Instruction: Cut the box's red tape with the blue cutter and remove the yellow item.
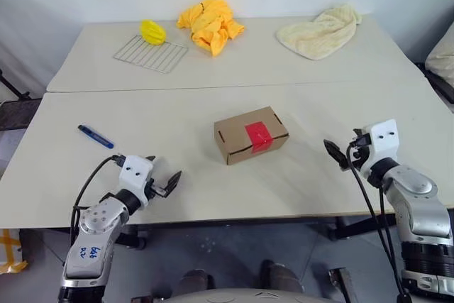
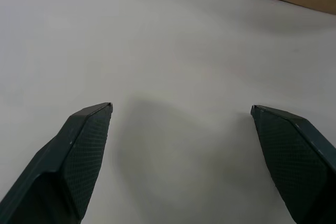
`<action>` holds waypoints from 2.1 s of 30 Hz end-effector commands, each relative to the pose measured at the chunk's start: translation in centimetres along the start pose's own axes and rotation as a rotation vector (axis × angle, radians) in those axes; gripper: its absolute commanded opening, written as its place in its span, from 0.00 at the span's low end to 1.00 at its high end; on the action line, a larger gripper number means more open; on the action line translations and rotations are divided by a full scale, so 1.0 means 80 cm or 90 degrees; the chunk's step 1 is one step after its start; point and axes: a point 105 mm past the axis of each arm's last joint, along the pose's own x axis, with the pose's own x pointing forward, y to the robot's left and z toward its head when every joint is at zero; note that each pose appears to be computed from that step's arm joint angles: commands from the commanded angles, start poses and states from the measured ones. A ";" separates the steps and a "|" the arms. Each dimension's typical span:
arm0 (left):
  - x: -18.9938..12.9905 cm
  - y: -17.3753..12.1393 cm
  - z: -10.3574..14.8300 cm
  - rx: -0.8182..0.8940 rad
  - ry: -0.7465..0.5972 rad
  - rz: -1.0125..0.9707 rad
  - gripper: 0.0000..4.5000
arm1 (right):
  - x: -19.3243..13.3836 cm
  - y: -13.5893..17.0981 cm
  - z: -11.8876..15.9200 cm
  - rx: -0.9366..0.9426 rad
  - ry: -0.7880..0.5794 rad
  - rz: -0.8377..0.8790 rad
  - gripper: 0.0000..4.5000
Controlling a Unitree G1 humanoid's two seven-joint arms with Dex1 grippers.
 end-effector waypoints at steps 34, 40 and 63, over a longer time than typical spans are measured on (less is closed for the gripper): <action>0.162 0.012 0.052 0.024 -0.065 -0.026 0.01 | 0.014 0.085 0.048 -0.024 0.063 0.148 0.00; 0.190 -0.009 0.071 0.024 -0.077 -0.079 0.01 | -0.008 0.120 0.047 0.001 0.135 0.263 0.00; 0.144 -0.118 0.085 0.013 -0.080 -0.415 0.01 | 0.073 0.127 0.086 -0.032 0.057 0.268 0.00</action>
